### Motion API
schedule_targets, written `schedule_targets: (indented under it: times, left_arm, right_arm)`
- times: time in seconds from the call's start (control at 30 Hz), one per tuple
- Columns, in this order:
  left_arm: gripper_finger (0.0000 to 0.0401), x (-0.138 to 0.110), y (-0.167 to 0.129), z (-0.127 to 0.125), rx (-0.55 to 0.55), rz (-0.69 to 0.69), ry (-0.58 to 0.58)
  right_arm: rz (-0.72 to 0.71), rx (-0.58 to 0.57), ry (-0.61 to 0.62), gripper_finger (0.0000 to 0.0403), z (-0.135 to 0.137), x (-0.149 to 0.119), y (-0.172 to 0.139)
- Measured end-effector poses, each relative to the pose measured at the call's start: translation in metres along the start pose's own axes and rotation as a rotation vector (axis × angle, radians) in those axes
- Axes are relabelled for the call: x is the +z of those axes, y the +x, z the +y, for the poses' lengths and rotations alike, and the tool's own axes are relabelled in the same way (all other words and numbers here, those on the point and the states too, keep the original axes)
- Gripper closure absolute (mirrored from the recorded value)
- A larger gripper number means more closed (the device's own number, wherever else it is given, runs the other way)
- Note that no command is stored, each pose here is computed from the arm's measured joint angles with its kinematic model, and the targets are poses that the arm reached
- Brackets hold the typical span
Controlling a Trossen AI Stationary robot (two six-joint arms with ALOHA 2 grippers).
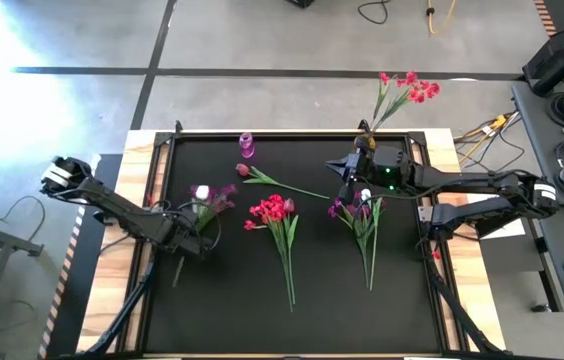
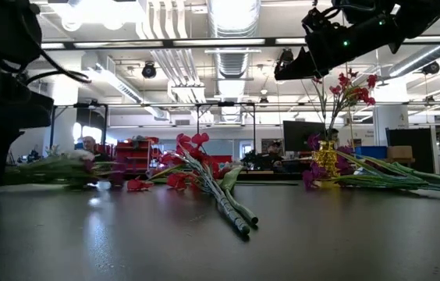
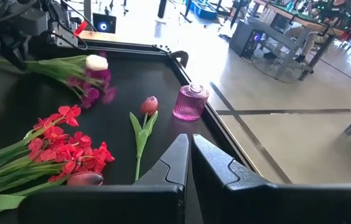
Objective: Sort flowers into vase by color
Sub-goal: Put the left white flower into the yellow vase
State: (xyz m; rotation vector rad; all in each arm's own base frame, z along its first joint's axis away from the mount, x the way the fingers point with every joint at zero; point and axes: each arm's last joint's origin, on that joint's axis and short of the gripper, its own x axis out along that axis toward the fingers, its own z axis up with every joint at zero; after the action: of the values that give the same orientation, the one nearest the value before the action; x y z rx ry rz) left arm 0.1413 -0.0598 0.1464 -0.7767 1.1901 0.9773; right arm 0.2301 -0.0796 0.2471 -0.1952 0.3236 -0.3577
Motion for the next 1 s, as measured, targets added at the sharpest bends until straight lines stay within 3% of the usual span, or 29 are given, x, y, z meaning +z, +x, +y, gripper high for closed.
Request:
schedule_targets:
  times: [0.13,0.4,0.53,0.67,0.9,1.0]
  left_arm:
    - [0.0387,0.002,-0.009,-0.006,-0.036,0.001,0.012]
    - [0.0318,0.002,-0.014,-0.009,-0.027,0.017,0.041]
    - [0.0304,0.001,-0.01,-0.006,-0.009,0.044,0.049]
    - [0.0324,0.0,-0.007,-0.005,0.006,0.047,0.051]
    - [0.0393,0.001,-0.012,-0.005,0.02,0.046,0.055]
    - [0.0395,0.002,-0.016,-0.006,0.028,0.044,0.057]
  right_arm:
    - [0.0,0.0,0.0,0.039,0.0,0.0,0.0]
    - [0.001,0.0,0.006,0.039,0.0,0.0,0.0]
    - [0.001,0.0,0.007,0.039,0.0,0.0,0.0]
    - [0.001,0.0,0.007,0.039,0.0,0.0,0.0]
    - [0.001,0.001,0.007,0.039,0.0,0.0,0.0]
    - [0.002,0.001,0.006,0.039,0.0,0.0,0.0]
